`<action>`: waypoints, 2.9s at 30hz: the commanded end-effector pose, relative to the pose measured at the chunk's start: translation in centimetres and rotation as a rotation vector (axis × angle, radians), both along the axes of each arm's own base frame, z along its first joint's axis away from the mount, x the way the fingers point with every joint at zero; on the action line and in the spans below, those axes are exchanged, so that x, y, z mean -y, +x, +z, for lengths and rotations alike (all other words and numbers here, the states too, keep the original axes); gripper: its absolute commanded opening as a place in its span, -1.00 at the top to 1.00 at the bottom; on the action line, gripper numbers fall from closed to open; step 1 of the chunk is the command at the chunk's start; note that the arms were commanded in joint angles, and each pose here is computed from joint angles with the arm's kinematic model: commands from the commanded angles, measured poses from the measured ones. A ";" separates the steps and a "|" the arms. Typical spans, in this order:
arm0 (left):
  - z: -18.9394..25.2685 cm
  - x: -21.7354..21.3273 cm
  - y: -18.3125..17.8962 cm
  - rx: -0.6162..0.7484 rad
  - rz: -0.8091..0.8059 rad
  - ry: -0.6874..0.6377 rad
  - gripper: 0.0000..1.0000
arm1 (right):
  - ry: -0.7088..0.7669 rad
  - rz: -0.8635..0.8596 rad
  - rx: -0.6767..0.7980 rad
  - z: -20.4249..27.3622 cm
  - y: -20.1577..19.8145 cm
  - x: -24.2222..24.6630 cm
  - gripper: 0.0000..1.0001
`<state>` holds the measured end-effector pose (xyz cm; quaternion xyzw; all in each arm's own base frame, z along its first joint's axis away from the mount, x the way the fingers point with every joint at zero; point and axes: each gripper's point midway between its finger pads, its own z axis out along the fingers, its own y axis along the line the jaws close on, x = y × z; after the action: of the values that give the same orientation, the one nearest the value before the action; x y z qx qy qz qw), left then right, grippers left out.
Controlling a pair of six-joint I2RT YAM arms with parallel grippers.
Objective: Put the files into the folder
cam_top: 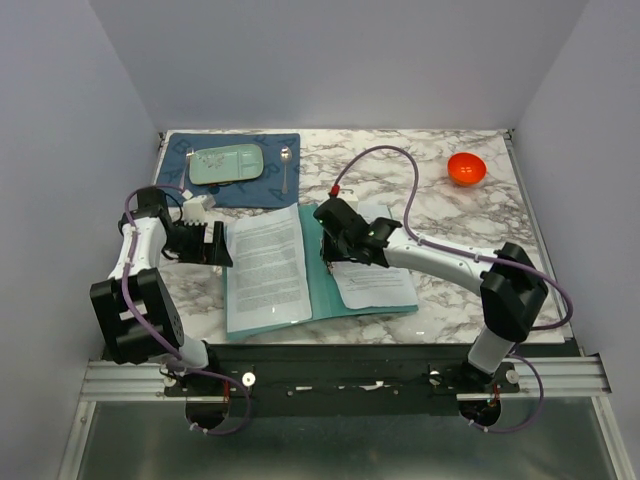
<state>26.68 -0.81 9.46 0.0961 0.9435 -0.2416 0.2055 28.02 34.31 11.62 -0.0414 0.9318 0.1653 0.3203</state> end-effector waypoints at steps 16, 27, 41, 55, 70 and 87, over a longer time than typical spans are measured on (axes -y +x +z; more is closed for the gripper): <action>1.5 0.2 0.5 0.069 -0.031 -0.138 -0.98 | 0.259 -0.035 -0.016 4.2 0.5 -0.3 0.99; 3.3 2.1 0.5 0.112 -0.049 -0.258 -0.98 | 0.367 -0.014 -0.069 3.9 -0.1 -2.2 0.99; 7.7 3.0 0.6 0.207 -0.022 -0.295 -0.98 | 0.318 -0.031 -0.106 0.6 0.1 -2.2 0.99; 11.2 4.4 0.4 0.257 -0.015 -0.357 -0.98 | 0.262 -0.043 -0.148 -2.3 -0.2 -1.9 0.99; 13.9 9.1 0.8 0.241 -0.129 -0.459 -0.97 | 0.259 0.011 -0.308 -8.3 -2.1 -5.2 0.82; 18.7 12.7 3.3 0.292 -0.166 -0.512 -0.98 | 0.544 0.209 -0.417 -4.4 -2.0 -12.0 -0.13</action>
<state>29.46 -12.47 25.93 0.1482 0.8161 -0.4545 0.3247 26.21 45.09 4.28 0.0009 0.9134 0.3886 0.1210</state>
